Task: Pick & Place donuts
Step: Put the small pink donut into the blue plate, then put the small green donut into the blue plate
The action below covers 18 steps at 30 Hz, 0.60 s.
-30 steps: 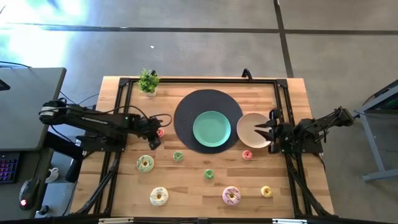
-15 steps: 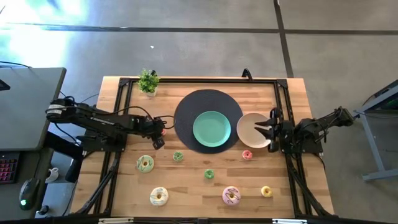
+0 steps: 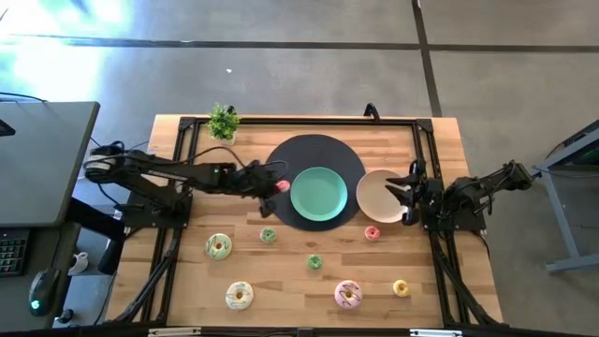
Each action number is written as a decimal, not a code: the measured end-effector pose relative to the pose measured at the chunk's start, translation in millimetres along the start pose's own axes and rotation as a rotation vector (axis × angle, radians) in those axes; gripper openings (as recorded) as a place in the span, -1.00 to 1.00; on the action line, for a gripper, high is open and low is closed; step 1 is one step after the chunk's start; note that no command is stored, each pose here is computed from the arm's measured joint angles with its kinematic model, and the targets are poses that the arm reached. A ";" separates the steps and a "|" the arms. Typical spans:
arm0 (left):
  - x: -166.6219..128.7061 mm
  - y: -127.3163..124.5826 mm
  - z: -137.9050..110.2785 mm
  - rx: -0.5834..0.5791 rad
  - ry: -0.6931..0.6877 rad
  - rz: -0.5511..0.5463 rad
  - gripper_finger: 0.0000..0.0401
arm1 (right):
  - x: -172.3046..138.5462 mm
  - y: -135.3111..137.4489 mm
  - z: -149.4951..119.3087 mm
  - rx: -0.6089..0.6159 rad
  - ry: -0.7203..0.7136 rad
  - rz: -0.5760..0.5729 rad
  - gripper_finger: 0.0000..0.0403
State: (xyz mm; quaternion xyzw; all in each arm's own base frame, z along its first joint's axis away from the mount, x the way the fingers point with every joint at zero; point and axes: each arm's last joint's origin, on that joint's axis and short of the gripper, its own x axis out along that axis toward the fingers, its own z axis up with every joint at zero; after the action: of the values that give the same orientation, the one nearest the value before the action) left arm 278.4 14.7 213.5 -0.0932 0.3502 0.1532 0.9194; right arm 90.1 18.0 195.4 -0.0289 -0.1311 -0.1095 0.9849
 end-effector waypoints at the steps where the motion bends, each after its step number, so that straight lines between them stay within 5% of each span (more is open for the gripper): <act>1: 6.0 -2.7 5.4 0.019 -0.002 0.000 -0.94 | 0.0 0.0 0.3 0.001 -0.003 0.000 -0.60; 10: 79.3 -23.5 27.9 0.118 0.064 0.019 -0.91 | 0.0 -0.2 1.5 0.024 -0.014 -0.001 -0.60; 18: 93.1 -30.7 55.2 0.156 0.147 0.044 -0.46 | 0.0 -0.2 1.4 0.022 -0.014 0.000 -0.60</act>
State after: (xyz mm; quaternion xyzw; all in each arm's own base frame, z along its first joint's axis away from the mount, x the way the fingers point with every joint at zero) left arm 388.9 21.5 193.6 -0.0249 0.4294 0.1382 0.8921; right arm 89.7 17.9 196.8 -0.0187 -0.1390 -0.1077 0.9842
